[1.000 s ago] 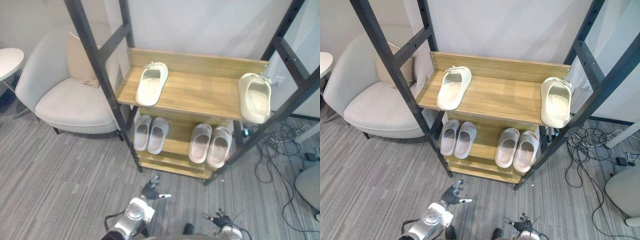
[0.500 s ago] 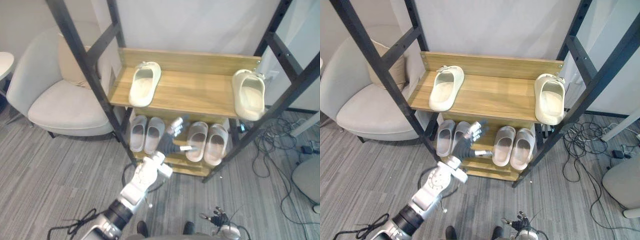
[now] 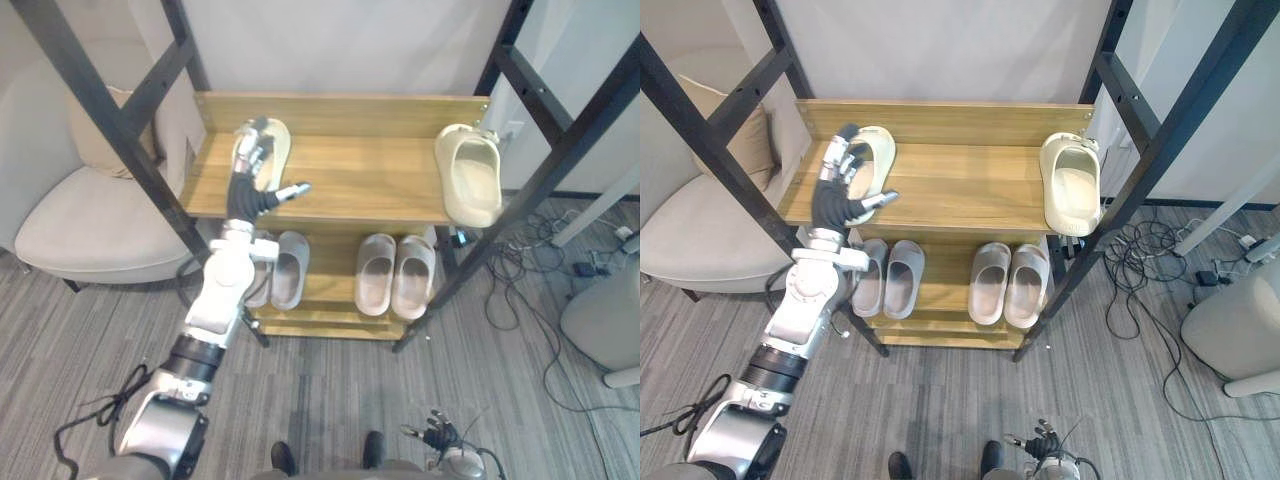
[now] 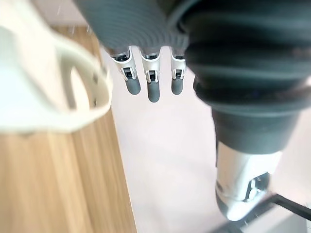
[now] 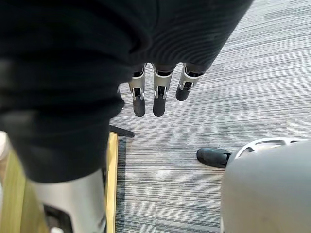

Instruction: Organize the slippers on the shoe rack

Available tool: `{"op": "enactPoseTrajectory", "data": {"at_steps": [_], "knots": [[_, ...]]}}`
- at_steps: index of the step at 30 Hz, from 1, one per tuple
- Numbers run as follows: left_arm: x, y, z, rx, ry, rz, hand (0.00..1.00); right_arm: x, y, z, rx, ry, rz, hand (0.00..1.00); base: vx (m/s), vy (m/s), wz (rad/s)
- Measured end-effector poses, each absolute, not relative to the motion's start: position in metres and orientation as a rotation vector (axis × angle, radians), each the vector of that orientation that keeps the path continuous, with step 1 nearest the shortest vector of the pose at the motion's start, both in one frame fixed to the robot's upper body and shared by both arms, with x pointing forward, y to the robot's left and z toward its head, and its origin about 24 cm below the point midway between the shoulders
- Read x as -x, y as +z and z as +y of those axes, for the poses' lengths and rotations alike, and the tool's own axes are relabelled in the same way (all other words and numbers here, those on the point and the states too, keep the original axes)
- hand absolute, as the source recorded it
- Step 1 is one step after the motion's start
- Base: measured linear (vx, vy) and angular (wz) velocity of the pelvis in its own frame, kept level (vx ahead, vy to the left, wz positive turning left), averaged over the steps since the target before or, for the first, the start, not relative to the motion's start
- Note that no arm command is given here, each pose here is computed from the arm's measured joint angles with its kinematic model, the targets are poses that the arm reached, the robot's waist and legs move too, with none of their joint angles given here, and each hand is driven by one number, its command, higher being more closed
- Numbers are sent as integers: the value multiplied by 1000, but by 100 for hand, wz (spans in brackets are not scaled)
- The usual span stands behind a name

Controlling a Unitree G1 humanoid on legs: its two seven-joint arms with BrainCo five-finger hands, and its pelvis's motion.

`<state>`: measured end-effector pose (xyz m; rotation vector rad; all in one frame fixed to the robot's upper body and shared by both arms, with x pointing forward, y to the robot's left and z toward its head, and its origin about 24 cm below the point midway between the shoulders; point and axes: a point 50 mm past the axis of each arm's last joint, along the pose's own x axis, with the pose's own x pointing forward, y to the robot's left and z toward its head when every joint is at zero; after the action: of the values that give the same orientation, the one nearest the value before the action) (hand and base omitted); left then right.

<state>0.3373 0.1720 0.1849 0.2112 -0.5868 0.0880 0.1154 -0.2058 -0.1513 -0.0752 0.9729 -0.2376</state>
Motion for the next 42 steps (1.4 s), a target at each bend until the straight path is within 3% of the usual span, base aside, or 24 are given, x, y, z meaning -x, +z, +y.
{"op": "enactPoseTrajectory", "data": {"at_steps": [6,23,35,42], "knots": [[-354,213,203,-288,201,-603,0,-118,-150,-206,71,-234,961,0,-47,0,-9],[-382,226,256,-409,355,-423,0,-127,-145,-210,47,-255,923,0,-31,-8,-11],[-394,253,251,-593,321,-409,0,-123,-146,-207,31,-245,916,0,-71,4,-9],[-400,268,246,-814,330,-369,0,-129,-140,-205,-28,-257,852,0,-65,31,-15]]}}
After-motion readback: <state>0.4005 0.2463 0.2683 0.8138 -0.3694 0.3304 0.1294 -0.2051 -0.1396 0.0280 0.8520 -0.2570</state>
